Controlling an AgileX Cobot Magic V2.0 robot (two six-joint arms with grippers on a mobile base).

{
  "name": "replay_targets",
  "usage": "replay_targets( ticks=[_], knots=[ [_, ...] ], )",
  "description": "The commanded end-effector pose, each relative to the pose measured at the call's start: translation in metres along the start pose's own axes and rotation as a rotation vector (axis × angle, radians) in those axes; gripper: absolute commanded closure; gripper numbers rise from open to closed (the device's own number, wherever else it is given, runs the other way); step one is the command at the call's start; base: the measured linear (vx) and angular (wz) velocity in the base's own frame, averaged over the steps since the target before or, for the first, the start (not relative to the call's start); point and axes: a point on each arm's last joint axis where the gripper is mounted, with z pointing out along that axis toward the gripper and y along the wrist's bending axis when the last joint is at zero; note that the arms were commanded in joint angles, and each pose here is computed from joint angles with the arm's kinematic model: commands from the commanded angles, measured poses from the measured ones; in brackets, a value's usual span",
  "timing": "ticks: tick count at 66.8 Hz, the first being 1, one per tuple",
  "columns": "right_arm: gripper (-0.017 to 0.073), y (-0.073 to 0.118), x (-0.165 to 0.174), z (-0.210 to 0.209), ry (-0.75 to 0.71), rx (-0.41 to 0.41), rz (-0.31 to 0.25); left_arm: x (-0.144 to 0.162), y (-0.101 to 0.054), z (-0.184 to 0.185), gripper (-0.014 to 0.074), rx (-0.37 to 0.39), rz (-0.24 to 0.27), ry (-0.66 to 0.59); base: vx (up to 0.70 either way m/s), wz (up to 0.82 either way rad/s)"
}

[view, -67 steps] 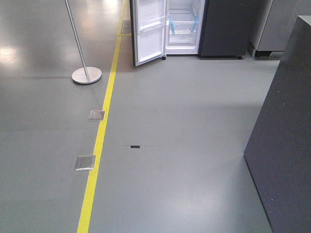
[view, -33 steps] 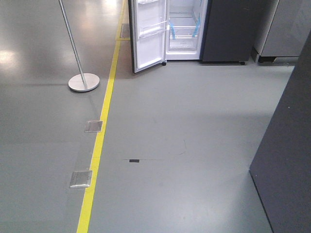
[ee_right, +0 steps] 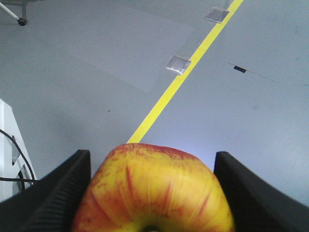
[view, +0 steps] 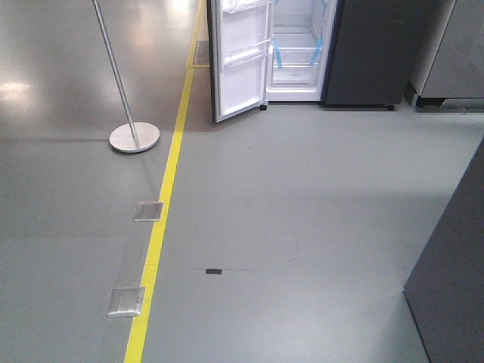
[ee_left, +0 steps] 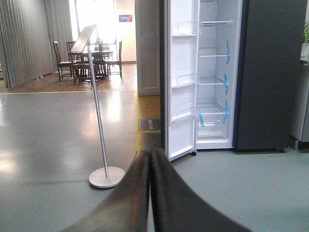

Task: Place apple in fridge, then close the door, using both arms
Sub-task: 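Continue driving up to the open refrigerator door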

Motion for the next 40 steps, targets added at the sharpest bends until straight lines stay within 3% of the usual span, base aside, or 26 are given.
replay_targets(
  ticks=[1, 40],
  knots=[
    [0.0438, 0.0028, -0.0111, -0.0043, -0.078, -0.014, -0.002, -0.0137, -0.0001, -0.0022, 0.06, -0.001, -0.009, -0.111, 0.19, 0.04],
    [0.0438, 0.0028, -0.0111, -0.0043, -0.078, -0.014, -0.002, -0.0137, -0.0001, -0.0022, 0.06, -0.001, -0.009, -0.111, 0.2, 0.01]
  ],
)
